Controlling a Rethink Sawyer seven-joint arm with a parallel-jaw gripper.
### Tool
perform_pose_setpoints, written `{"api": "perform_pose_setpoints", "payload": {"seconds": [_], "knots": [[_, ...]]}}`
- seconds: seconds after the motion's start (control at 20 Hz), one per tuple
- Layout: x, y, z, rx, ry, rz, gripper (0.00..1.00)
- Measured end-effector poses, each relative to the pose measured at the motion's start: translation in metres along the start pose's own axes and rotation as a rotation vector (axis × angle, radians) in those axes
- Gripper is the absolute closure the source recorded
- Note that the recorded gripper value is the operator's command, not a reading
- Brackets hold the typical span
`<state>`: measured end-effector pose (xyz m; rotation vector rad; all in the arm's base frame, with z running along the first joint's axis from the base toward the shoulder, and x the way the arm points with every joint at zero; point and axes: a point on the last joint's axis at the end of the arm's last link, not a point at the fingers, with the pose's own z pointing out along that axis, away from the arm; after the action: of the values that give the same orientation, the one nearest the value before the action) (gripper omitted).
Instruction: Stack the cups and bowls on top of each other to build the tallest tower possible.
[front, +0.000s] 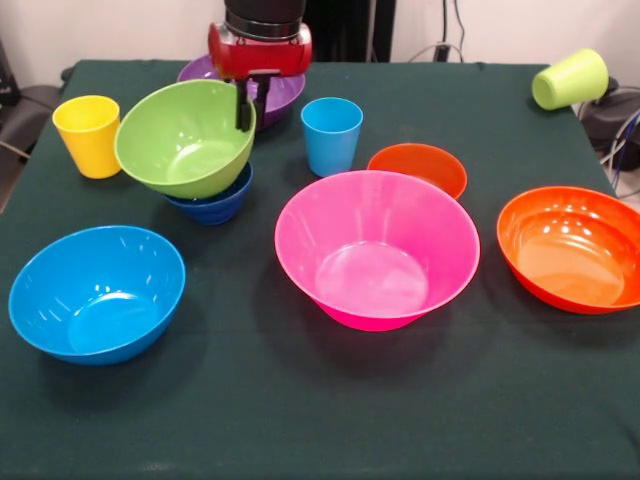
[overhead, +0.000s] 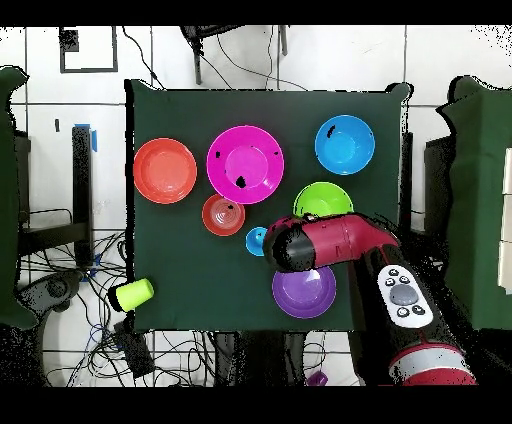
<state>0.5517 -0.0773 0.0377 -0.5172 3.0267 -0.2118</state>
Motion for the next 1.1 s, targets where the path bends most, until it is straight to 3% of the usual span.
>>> {"api": "perform_pose_setpoints", "payload": {"seconds": [0.65,1.1], "knots": [[0.015,-0.004,0.009,0.013,0.02,0.01,1.0],[0.015,0.003,0.011,0.032,-0.004,-0.005,1.0]]}}
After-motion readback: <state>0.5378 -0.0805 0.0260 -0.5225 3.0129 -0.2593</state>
